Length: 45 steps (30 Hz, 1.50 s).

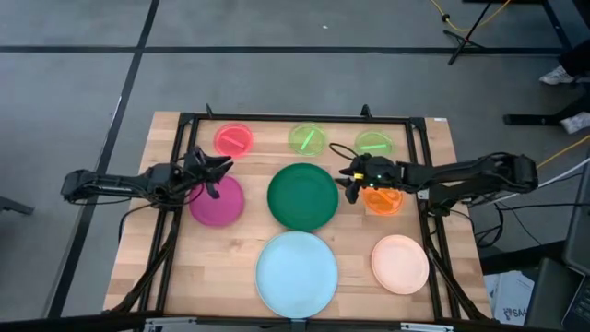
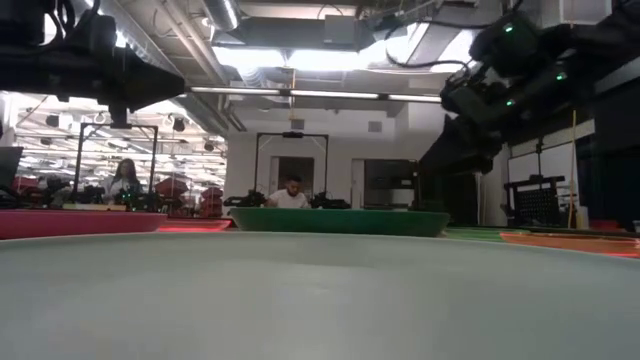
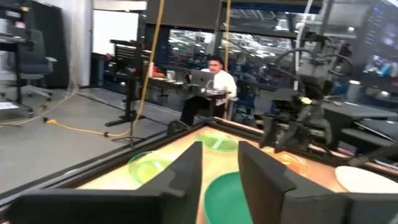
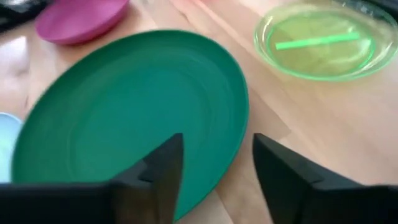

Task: Stack plastic plates
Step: Stack the green plate on top of the blue plate

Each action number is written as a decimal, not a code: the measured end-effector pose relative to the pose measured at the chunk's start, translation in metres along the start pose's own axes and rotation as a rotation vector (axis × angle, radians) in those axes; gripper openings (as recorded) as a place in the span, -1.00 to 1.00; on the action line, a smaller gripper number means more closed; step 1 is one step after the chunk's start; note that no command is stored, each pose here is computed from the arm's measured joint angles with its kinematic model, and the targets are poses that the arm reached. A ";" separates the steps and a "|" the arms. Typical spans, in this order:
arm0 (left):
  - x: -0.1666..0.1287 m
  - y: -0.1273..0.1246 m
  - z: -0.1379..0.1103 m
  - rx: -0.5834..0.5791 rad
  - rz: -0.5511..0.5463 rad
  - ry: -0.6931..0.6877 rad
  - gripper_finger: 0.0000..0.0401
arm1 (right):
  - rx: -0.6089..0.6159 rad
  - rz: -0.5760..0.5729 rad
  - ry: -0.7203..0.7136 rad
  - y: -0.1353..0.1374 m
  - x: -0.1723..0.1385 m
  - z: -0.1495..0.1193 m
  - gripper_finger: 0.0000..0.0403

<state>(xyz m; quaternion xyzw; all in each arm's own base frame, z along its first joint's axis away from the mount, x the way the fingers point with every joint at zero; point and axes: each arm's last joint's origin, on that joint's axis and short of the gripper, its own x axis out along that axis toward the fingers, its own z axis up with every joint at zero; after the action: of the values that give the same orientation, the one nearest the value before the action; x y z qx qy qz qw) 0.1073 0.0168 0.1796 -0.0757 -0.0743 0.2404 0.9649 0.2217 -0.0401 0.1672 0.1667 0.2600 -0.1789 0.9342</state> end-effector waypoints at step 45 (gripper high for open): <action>0.030 -0.003 -0.025 0.052 0.007 0.147 -0.22 | 0.278 -0.101 0.247 0.011 0.033 0.017 0.23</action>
<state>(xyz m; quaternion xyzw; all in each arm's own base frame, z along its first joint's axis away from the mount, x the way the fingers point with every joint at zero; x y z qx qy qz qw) 0.1394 0.0259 0.1589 -0.0683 0.0031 0.2392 0.9686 0.2598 -0.0450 0.1652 0.3014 0.3534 -0.2376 0.8531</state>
